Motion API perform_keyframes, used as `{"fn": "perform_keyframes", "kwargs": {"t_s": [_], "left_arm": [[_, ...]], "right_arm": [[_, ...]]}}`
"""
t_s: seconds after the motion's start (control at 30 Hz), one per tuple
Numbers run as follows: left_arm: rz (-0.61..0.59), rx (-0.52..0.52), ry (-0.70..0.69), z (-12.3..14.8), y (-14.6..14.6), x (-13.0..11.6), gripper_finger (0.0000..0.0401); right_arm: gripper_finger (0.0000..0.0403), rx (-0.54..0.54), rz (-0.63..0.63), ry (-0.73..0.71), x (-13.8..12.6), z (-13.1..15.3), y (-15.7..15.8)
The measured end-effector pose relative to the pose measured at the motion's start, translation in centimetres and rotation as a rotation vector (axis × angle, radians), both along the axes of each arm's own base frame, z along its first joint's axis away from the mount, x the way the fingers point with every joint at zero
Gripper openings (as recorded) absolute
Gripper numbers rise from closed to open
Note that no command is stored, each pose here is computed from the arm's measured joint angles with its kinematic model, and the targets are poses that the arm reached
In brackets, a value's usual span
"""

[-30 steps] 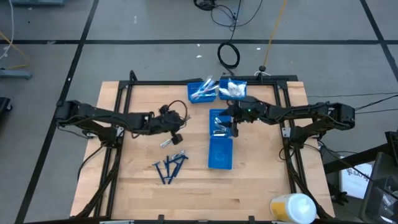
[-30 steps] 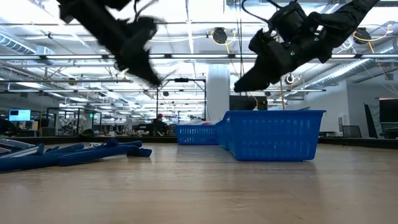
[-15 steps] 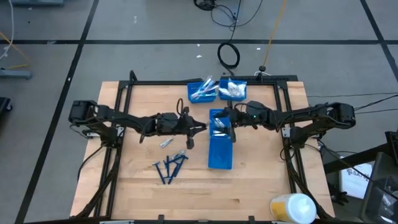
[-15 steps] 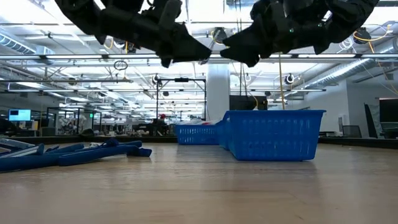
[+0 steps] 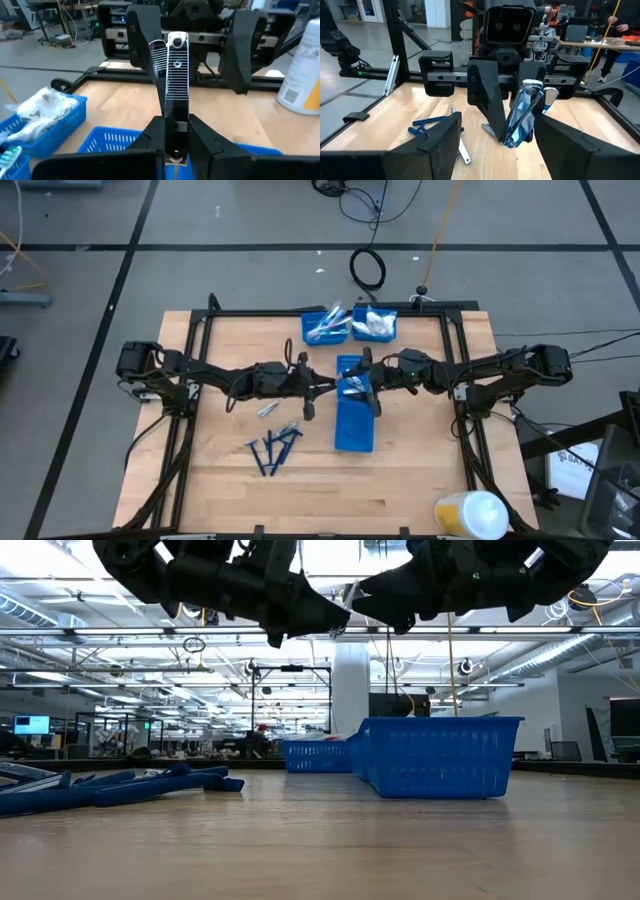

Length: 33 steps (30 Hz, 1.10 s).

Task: Pick & Place Travel size toiletries
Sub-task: Put the nail clipper into the center blue bin

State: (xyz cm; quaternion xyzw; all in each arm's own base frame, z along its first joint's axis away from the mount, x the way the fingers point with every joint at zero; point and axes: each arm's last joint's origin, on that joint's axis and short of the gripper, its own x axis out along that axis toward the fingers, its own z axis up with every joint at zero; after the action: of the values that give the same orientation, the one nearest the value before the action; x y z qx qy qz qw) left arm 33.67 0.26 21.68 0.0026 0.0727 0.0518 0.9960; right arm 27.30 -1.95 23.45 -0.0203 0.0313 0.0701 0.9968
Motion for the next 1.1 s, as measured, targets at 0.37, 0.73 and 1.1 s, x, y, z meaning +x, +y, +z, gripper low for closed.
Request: {"fn": "perform_keyframes", "kwargs": {"t_s": [0.37, 0.73, 1.1], "left_arm": [[-0.030, 0.025, -0.017, 0.3, -0.9, 0.1, 0.0035], [0.002, 0.059, -0.031, 1.1, -1.4, 0.6, 0.0035], [-0.002, 0.067, -0.006, 0.4, -1.5, 2.2, 0.0035]], "right_arm": [[0.0232, -0.003, -0.002, -0.014, 0.0, 0.1, 0.0], [0.0230, 0.009, -0.003, -0.025, 0.0, 0.3, 0.0], [0.0226, 0.010, -0.003, -0.021, 0.0, 0.2, 0.0]]}}
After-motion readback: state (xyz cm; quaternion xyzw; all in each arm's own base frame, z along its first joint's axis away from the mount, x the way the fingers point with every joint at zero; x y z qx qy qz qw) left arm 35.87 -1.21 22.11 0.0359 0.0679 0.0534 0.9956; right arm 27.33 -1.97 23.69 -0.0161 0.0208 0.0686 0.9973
